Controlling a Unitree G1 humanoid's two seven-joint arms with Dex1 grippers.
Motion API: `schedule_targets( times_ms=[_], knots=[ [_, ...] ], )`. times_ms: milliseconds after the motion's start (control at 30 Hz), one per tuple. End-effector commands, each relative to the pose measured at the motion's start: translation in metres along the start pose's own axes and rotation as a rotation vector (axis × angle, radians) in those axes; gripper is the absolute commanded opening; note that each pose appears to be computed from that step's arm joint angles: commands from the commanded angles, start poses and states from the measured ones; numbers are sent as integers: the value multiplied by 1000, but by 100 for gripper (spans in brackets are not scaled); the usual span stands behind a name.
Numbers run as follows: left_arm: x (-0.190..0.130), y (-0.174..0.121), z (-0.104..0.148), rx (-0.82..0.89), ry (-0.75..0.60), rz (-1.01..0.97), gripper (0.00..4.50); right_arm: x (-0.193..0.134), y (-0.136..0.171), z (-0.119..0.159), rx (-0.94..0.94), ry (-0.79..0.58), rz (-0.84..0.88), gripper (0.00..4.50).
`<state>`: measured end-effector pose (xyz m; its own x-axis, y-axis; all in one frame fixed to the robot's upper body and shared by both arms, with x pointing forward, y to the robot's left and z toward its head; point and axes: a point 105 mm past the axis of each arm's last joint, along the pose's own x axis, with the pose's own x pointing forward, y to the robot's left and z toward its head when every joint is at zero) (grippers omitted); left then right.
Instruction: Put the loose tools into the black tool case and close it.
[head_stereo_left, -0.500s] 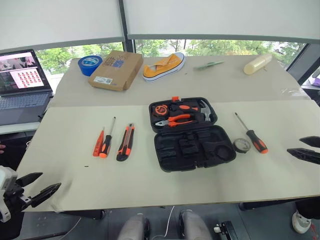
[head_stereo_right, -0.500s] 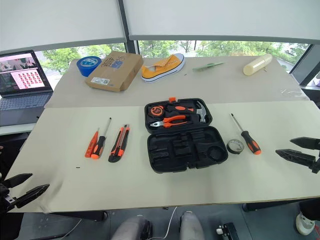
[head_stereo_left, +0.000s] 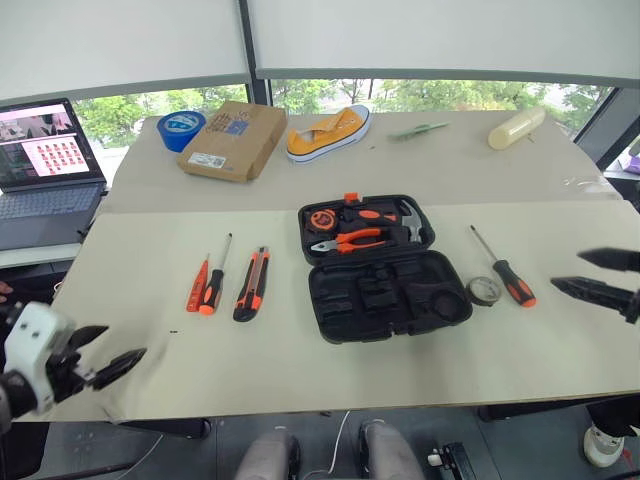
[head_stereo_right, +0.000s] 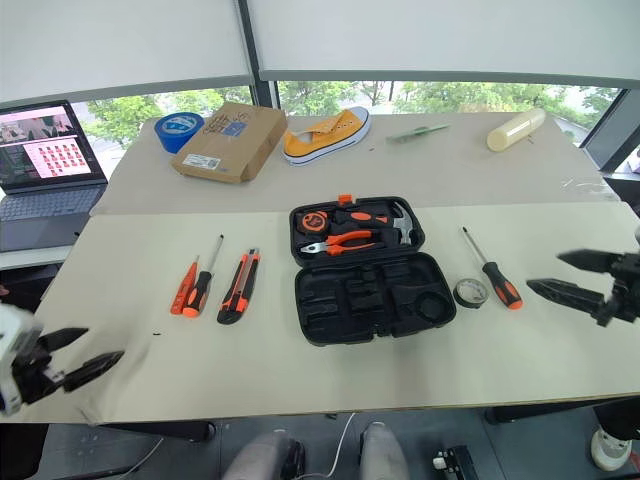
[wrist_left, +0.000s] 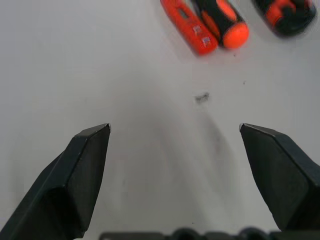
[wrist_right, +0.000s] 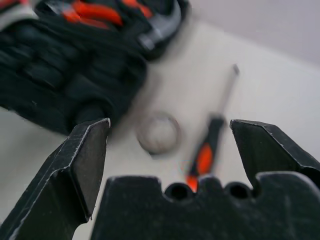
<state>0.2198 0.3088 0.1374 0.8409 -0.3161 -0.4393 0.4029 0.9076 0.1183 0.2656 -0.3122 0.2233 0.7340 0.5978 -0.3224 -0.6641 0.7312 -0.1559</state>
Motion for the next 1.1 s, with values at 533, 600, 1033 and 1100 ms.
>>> schedule_targets(
  times_ms=[533,600,1033,1100],
  knots=[
    [98,-61,75,-126,130,115,441,78,112,51,-197,-162,377,448],
    [102,-63,75,-133,134,132,417,79,115,47,-198,-163,386,450],
    [109,-62,67,-167,156,183,265,76,115,43,-189,-174,387,450],
    [108,-59,69,-173,142,199,265,75,114,42,-189,-171,386,450]
  ],
)
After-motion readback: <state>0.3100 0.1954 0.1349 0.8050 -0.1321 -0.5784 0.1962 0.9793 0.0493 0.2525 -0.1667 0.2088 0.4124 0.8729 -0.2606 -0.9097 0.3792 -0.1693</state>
